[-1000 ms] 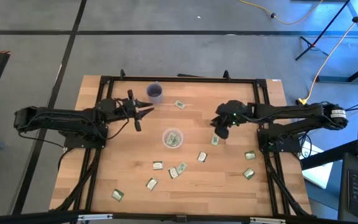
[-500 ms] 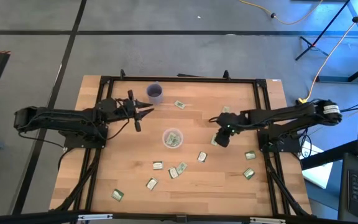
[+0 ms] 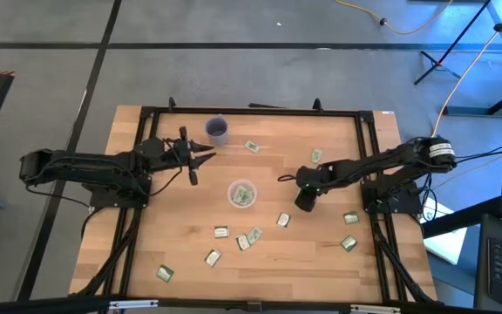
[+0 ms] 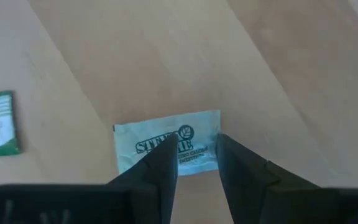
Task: Pick and place Stevia / Truvia into bins
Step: Put the stevia packet into the transparent container
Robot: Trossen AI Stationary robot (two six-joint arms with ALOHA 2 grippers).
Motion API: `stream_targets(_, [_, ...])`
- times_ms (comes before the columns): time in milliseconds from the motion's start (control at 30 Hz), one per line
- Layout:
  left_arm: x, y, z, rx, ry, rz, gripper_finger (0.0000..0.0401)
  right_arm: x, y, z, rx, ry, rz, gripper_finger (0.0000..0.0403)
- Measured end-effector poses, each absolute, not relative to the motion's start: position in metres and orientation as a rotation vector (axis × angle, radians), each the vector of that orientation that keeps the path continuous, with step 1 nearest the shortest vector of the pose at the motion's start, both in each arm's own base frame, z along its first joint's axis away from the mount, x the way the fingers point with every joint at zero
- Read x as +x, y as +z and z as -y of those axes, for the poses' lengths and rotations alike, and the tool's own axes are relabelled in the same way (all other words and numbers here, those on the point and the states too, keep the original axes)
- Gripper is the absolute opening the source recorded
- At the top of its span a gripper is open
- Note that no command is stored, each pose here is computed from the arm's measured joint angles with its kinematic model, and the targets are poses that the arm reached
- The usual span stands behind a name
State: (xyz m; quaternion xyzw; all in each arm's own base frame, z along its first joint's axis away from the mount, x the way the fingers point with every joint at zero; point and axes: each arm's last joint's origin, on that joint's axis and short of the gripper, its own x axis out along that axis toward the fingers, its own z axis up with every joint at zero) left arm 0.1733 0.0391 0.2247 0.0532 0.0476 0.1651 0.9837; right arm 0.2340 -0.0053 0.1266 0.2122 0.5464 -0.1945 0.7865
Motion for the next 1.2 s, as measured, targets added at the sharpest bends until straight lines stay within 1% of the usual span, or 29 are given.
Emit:
stream_targets(300, [0.173, 0.224, -0.039, 0.107, 0.332, -0.099, 0.0084, 0.235, 0.120, 0.006, 0.421, -0.442, -1.197, 0.0112])
stream_targets(400, [0.173, 0.224, -0.039, 0.106, 0.332, -0.099, 0.0084, 0.235, 0.120, 0.006, 0.415, -0.439, -1.198, 0.0098])
stream_targets(667, [0.173, 0.224, -0.039, 0.107, 0.332, -0.100, 0.0084, 0.235, 0.120, 0.006, 0.409, -0.439, -1.197, 0.0039])
stream_targets(800, [0.173, 0.223, -0.039, 0.107, 0.331, -0.109, 0.0084, 0.236, 0.121, 0.006, 0.388, -0.417, -1.195, 0.0022])
stream_targets(1000, [0.173, 0.223, -0.039, 0.106, 0.331, -0.113, 0.0084, 0.255, 0.138, 0.006, 0.312, -0.326, -1.159, 0.0015])
stream_targets(1200, [0.173, 0.223, -0.039, 0.106, 0.331, -0.114, 0.0084, 0.286, 0.174, 0.007, 0.189, -0.216, -0.974, 0.0015])
